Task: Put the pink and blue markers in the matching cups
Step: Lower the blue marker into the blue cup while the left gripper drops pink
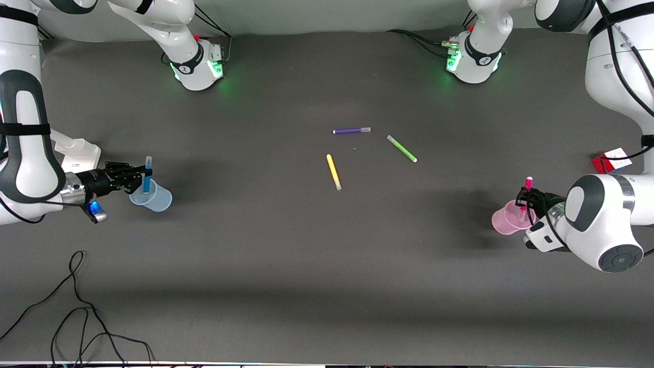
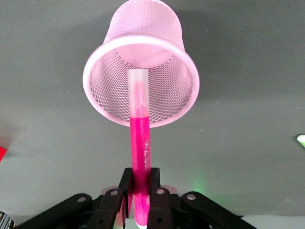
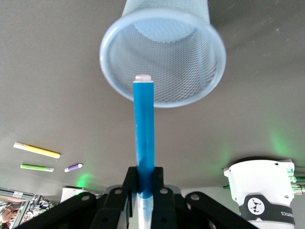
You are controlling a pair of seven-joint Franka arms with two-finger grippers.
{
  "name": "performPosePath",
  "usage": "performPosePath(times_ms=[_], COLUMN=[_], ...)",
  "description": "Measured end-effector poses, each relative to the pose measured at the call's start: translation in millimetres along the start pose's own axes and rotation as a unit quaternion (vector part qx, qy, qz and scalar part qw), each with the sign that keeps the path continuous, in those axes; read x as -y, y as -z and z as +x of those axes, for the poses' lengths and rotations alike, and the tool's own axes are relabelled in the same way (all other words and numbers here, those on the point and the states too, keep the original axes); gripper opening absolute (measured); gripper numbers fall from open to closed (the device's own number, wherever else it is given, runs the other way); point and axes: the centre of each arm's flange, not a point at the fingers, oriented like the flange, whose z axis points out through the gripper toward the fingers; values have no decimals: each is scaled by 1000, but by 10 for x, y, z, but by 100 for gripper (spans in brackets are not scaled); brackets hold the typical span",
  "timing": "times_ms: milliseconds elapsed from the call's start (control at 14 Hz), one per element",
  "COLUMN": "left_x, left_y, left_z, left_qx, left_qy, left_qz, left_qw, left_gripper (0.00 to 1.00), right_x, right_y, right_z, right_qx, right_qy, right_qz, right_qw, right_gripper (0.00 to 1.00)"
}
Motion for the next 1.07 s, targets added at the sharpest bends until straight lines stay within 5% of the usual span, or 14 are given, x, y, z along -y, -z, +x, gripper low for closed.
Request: performPosePath(times_ms=[429,786,1000,1071], left_x=[-35,-37,-114,-131], left_y=[-100,-67,49,132], left_z=[101,103,95,83], left_qx=[7,3,-9,-17], left_qy=[1,1,0,7], left_qz=[3,10,17,19], left_qw=[1000,1000,1000,1000], left_gripper=[18,68,99,100], right_x=[10,90,300,403], right_y=[-23,149,496,630], right_z=[152,114,-243,-454], right_qx=[-7,-25,-64,-85], right_qy=[2,12,40,54], right_qz=[0,3,2,-9], right_qw=[1000,1000,997,995], right_gripper=[21,67,96,100])
